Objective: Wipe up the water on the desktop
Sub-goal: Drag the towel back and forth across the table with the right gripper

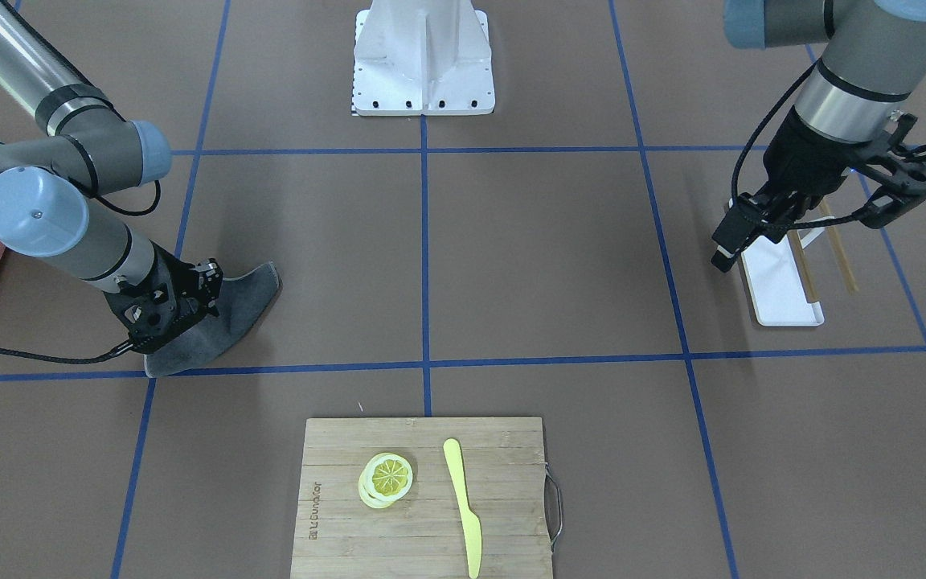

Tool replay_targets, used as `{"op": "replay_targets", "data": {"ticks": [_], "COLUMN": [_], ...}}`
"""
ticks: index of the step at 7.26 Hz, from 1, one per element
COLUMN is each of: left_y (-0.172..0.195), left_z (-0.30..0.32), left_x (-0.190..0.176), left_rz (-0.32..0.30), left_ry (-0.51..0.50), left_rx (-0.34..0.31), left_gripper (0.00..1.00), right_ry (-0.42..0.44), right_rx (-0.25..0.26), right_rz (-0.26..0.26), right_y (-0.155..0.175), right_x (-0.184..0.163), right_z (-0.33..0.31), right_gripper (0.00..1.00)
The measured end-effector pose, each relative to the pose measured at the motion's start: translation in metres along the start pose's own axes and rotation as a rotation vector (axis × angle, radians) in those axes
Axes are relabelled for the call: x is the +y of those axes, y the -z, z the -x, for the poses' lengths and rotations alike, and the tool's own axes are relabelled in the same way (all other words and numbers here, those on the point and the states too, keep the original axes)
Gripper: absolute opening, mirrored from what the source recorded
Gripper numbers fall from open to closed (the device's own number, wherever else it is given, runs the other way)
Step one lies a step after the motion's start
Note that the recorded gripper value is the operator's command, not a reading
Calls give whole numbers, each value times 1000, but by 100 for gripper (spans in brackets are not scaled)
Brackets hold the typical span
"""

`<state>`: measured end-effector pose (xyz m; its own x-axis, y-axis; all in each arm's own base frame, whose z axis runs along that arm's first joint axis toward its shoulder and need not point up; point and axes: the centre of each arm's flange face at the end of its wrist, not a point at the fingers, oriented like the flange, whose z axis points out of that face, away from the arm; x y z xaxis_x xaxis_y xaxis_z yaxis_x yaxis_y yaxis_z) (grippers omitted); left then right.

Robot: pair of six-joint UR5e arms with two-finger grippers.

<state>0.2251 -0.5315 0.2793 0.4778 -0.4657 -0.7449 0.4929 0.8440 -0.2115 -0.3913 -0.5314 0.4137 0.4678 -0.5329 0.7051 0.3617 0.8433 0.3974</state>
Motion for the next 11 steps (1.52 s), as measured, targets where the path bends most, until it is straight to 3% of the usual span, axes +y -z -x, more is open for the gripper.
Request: {"op": "replay_targets", "data": {"ticks": [3, 7, 9, 11], "left_y": [-2, -4, -4, -5], "left_z": [1, 2, 3, 2], "left_x": [-2, -5, -6, -5], "left_rz": [-1, -13, -14, -13], "left_ry": [3, 7, 7, 7], "left_rx": [-3, -10, -11, -12], "left_gripper": [98, 98, 98, 98], "right_ry": [-2, -45, -60, -84], "right_rx": [-59, -111, -117, -87], "right_rz": [30, 57, 61, 50], "right_y": [-24, -42, -42, -32], "right_x": [31, 109, 129, 123], "right_z": [82, 203, 222, 185], "right_gripper": [0, 0, 0, 0]}}
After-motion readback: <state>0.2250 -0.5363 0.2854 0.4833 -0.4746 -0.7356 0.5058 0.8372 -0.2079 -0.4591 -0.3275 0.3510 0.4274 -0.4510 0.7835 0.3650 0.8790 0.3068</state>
